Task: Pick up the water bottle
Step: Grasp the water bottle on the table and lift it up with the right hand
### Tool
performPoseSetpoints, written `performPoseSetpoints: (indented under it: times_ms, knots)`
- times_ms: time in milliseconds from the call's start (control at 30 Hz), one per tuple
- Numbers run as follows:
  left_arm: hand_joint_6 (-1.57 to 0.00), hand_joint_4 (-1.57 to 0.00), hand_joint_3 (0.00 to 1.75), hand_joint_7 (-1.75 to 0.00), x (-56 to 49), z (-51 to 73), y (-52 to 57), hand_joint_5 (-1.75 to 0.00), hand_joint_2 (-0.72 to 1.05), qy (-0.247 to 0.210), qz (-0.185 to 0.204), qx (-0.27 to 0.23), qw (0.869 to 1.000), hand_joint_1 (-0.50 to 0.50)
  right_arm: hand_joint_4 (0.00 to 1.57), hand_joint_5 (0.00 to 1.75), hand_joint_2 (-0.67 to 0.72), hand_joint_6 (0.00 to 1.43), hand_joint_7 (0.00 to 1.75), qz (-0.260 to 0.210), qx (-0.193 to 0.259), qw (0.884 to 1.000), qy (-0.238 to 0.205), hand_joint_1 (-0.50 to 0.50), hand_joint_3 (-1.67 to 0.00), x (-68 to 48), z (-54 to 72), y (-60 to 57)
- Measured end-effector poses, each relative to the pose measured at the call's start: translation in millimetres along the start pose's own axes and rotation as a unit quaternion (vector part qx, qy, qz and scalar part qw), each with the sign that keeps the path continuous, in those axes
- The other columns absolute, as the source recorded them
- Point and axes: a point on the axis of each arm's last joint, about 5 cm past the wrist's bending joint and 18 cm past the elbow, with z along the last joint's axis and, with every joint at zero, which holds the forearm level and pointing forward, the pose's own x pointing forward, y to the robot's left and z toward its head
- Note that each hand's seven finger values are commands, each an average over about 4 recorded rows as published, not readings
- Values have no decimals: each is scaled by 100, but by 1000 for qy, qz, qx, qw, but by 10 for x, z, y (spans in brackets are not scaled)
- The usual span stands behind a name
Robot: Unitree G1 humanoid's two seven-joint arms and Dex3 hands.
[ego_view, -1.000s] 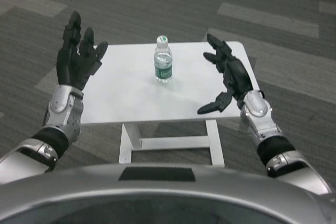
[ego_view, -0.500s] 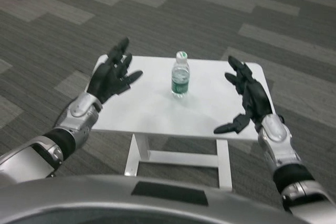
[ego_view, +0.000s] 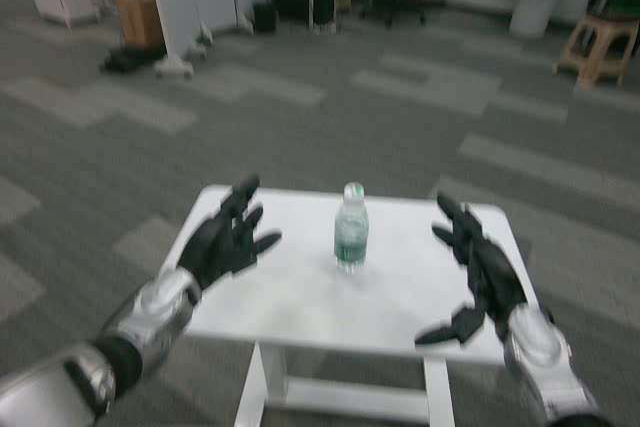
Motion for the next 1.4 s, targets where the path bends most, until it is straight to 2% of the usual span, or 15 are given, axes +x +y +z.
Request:
performPoseSetpoints:
  times_ms: [33, 67, 167, 233, 333, 500, 533, 600, 667, 733, 767, 867, 933, 1333, 1400]
  knots:
    - [0, 0, 11, 0, -2, -6, -2, 0, 49, 1, 4, -6, 1000, 50, 0, 44, 47, 0, 12, 0, 0, 1000, 0, -12, -48, 0, 0, 0]
    - [0, 0, 9, 0, -4, -12, -5, 0, 16, 2, 7, -13, 1000, 50, 0, 41, 47, 0, 14, 0, 0, 1000, 0, -12, -48, 0, 0, 0]
    - [0, 0, 9, 0, -12, -34, -19, 0, -46, 5, 18, -35, 999, 50, 0, 39, 47, 0, 14, 0, 0, 1000, 0, -12, -48, 0, 0, 0]
    - [0, 0, 9, 0, -16, -47, -31, 0, -55, 8, 20, -43, 999, 50, 0, 41, 49, 0, 10, 0, 0, 1000, 0, -12, -48, 1, 0, 0]
    - [0, 0, 9, 0, -17, -52, -39, 0, -55, 9, 19, -45, 999, 50, 0, 39, 52, 0, 9, 0, 0, 1000, 0, -12, -48, 1, 0, 0]
    - [0, 0, 9, 0, -13, -52, -46, 0, -55, 9, 19, -47, 999, 50, 0, 44, 47, 0, 10, 0, 0, 1000, 0, -12, -48, 1, 0, 0]
    - [0, 0, 9, 0, -13, -52, -46, 0, -53, 9, 19, -48, 999, 50, 0, 44, 47, 0, 10, 0, 0, 1000, 0, -12, -48, 1, 0, 0]
    - [0, 0, 9, 0, -12, -53, -47, 0, -17, 8, 20, -49, 999, 50, 0, 39, 49, 0, 10, 0, 0, 1000, 0, -12, -48, 1, 0, 0]
    - [0, 0, 9, 0, -12, -54, -47, 0, 47, 8, 23, -52, 998, 50, 0, 39, 49, 0, 7, 0, 0, 1000, 0, -12, -48, 1, 0, 0]
    - [0, 0, 9, 0, -12, -54, -47, 0, 85, 7, 25, -55, 998, 50, 0, 39, 47, 0, 10, 0, 0, 1000, 0, -12, -48, 1, 0, 0]
    - [0, 0, 9, 0, -12, -55, -47, 0, 94, 7, 26, -56, 998, 50, 0, 39, 47, 0, 10, 0, 0, 1000, 0, -12, -48, 1, 0, 0]
    - [0, 0, 13, 0, -12, -55, -47, 0, 105, 7, 26, -57, 998, 50, 0, 39, 47, 0, 7, 0, 0, 1000, 0, -12, -48, 1, 0, 0]
    - [0, 0, 17, 0, -12, -55, -47, 0, 105, 7, 26, -57, 998, 50, 0, 39, 47, 0, 9, 0, 0, 1000, 0, -12, -48, 1, 0, 1]
    - [0, 0, 17, 0, -11, -55, -49, 0, 105, 7, 26, -57, 998, 50, 0, 39, 47, 0, 12, 1, 1, 1000, 0, -9, -48, 2, 0, 4]
    - [0, 0, 17, 0, -11, -55, -49, 0, 96, 7, 26, -57, 998, 50, 0, 39, 47, 0, 14, 1, 1, 1000, 0, -11, -48, 2, 0, 4]
